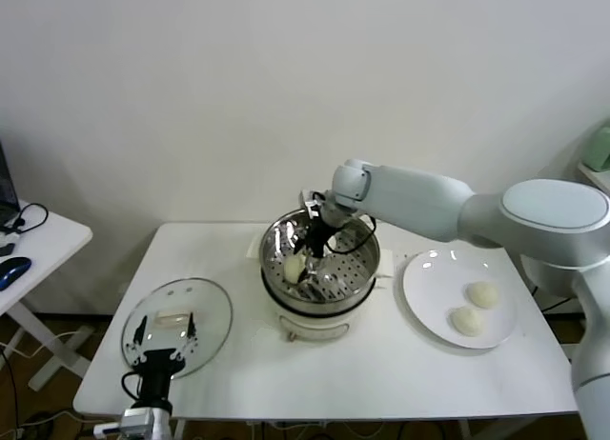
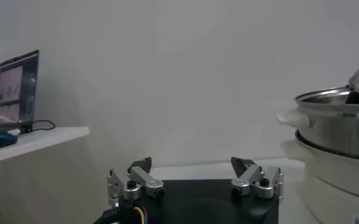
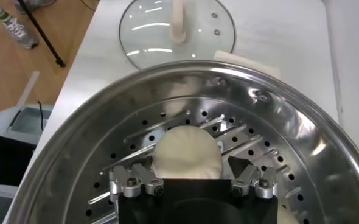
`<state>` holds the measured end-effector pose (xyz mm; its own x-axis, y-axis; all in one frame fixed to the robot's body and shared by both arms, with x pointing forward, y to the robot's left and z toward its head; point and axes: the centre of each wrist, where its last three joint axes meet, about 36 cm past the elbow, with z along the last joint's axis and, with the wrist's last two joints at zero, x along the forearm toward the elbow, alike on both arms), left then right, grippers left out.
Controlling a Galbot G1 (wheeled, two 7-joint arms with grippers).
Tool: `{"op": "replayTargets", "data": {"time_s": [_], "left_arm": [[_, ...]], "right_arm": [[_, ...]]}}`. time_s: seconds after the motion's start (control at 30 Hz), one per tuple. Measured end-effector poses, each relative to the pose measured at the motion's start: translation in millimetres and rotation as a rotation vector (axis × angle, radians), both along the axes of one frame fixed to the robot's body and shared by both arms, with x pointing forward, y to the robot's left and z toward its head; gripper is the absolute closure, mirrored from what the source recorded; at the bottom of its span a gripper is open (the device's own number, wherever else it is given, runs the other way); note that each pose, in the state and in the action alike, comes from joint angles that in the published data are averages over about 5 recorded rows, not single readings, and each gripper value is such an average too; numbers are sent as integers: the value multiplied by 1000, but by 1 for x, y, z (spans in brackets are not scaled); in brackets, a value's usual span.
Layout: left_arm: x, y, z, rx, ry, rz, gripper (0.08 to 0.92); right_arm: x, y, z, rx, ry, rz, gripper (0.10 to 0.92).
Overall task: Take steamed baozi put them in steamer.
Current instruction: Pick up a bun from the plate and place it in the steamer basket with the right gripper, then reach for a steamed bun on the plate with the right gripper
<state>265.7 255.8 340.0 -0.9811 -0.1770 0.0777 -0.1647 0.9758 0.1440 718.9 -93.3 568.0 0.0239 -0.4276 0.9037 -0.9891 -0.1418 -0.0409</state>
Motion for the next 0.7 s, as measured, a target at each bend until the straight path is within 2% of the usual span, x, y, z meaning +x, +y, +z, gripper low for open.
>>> {"op": "replayTargets", "data": {"time_s": [0.33,0.7], "left_arm": [[0,0,0,0,3,1,177],[4,-5,0,-1,8,-11,177]], "right_arm": [[1,-28,42,-19,-6,27,200],[-15,-119,106,-105,-29,45,200]]}}
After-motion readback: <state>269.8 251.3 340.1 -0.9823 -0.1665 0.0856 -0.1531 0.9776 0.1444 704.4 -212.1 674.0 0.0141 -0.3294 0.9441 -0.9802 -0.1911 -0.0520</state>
